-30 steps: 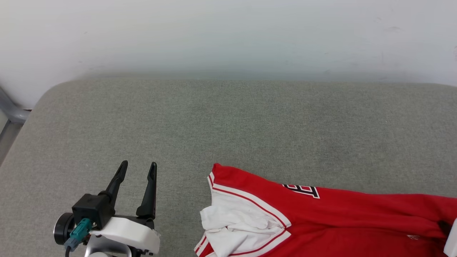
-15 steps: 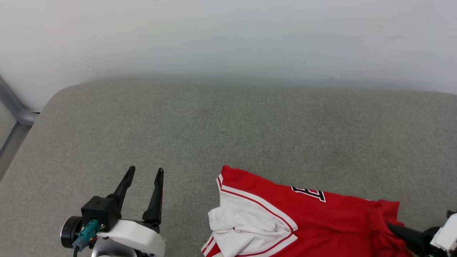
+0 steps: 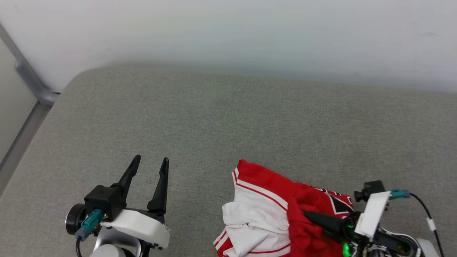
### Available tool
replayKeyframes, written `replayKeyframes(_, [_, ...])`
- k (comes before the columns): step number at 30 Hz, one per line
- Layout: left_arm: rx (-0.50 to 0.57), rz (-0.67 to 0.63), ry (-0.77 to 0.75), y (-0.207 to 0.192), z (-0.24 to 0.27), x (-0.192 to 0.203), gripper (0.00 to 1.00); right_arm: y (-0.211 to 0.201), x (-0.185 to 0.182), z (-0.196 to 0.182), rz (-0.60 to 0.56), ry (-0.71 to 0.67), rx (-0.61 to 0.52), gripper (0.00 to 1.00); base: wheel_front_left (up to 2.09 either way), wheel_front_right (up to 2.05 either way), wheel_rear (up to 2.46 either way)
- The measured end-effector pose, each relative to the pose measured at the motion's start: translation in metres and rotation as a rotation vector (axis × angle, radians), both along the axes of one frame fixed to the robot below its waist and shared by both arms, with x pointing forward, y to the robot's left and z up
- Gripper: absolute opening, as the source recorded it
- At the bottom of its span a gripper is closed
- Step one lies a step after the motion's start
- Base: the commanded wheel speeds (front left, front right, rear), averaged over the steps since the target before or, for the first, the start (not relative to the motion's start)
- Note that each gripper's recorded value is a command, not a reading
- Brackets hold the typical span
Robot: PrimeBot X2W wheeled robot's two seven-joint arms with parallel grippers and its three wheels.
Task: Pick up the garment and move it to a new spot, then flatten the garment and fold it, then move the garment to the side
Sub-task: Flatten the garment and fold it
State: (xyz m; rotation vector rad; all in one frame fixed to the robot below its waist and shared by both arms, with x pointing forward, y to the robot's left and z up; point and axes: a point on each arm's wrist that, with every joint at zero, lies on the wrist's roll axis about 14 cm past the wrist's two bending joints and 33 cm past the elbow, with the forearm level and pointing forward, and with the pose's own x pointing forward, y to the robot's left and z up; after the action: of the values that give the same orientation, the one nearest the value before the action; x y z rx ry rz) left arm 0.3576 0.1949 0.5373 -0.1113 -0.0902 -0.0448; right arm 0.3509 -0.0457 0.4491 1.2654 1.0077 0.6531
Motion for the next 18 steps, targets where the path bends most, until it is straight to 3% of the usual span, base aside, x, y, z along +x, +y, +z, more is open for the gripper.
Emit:
replayKeyframes(6, [-0.009,0.016,0.015,0.004,-0.007,0.005,1.0,0.058,-0.002,0.005,0.11,-0.014,0.05,0.0,0.0,0.0,0.0])
replayKeyframes(12, [-0.031,0.029,0.043,0.006,-0.018,0.009,1.0,0.076,0.009,-0.016,0.073,-0.011,-0.023,0.0,0.0,0.0,0.0])
replayKeyframes(13, [-0.033,0.029,0.048,0.006,-0.02,0.009,1.0,0.076,0.009,-0.022,0.065,-0.006,-0.047,0.06,0.0,0.0,0.0])
replayKeyframes(14, [-0.034,0.028,0.05,0.006,-0.021,0.01,1.0,0.077,0.009,-0.027,0.066,-0.003,-0.064,0.19,0.0,0.0,0.0])
replayKeyframes(15, [-0.036,0.029,0.051,0.006,-0.021,0.011,1.0,0.079,0.008,-0.03,0.067,0.003,-0.068,0.41,0.0,0.0,0.0])
replayKeyframes(16, [-0.039,0.027,0.051,0.005,-0.022,0.012,1.0,0.079,0.008,-0.031,0.06,0.007,-0.068,1.0,0.0,0.0,0.0])
replayKeyframes(18, [-0.043,0.024,0.054,0.003,-0.024,0.014,1.0,0.08,0.009,-0.032,0.05,0.002,-0.072,1.0,0.0,0.0,0.0])
